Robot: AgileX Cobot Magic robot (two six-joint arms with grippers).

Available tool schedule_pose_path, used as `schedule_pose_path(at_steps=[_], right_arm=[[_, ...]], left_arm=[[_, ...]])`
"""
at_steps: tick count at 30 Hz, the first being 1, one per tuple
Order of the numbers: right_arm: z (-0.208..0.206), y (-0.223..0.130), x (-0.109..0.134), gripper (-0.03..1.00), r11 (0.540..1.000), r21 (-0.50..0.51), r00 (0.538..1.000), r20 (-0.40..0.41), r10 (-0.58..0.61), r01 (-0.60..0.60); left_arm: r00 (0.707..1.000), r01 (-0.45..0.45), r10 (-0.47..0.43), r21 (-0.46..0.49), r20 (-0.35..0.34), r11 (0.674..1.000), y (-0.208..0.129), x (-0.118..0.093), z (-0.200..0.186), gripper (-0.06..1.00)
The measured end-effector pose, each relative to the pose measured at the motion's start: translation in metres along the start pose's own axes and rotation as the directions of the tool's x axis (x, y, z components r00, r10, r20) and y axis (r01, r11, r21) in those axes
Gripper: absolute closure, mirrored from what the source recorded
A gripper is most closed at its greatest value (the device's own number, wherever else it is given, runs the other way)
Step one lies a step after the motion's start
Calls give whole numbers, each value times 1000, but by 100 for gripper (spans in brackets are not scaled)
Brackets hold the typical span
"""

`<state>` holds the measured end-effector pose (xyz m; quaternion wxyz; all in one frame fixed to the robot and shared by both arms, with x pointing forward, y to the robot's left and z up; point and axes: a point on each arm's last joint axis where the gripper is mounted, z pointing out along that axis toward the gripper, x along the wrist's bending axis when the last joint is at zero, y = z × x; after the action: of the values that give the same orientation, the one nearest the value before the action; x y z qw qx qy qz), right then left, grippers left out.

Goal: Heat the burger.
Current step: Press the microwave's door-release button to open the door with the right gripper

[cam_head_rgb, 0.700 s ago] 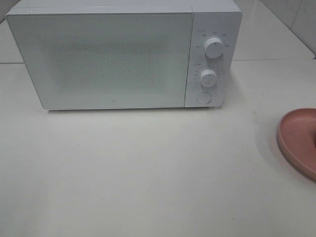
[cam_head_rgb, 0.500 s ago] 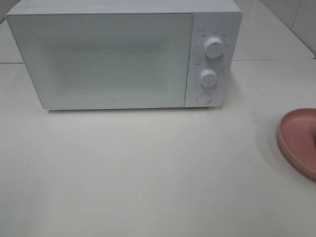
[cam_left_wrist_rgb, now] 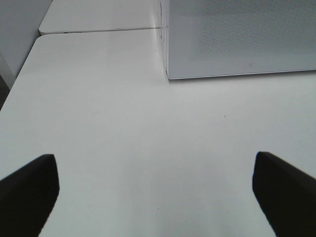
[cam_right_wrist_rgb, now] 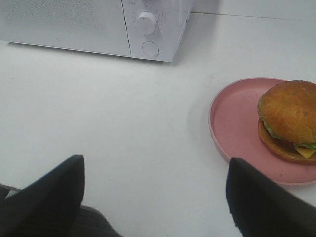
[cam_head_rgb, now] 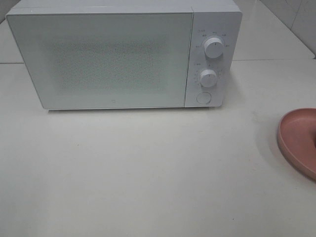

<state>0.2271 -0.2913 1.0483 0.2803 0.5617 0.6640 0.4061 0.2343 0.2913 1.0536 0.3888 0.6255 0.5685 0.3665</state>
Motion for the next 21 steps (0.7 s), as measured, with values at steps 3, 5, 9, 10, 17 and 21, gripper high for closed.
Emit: schedule_pose_path(at_steps=[3,5,9,10,17,21], right_arm=[[0,0,0,20,1000,-1,1000,0,0,0],[0,0,0,20,1000,-3,1000,0,0,0],[0,1,0,20,1000,-5,1000,0,0,0],[-2,2,0,20,1000,-17,1000,0,-1,1],[-8,14,1,20,994,-109,1000,-2,-3,2],[2,23,0,20,999,-54,1000,0,6,-6]], left_arm=[[1000,0,0,0,0,1000,0,0,0,-4],[1000,0,0,0,0,1000,0,0,0,-4],[1000,0,0,0,0,1000,0,0,0,-4],[1000,0,0,0,0,1000,0,0,0,-4],[1000,0,0,0,0,1000,0,0,0,-4],[1000,0,0,0,0,1000,0,0,0,-4]])
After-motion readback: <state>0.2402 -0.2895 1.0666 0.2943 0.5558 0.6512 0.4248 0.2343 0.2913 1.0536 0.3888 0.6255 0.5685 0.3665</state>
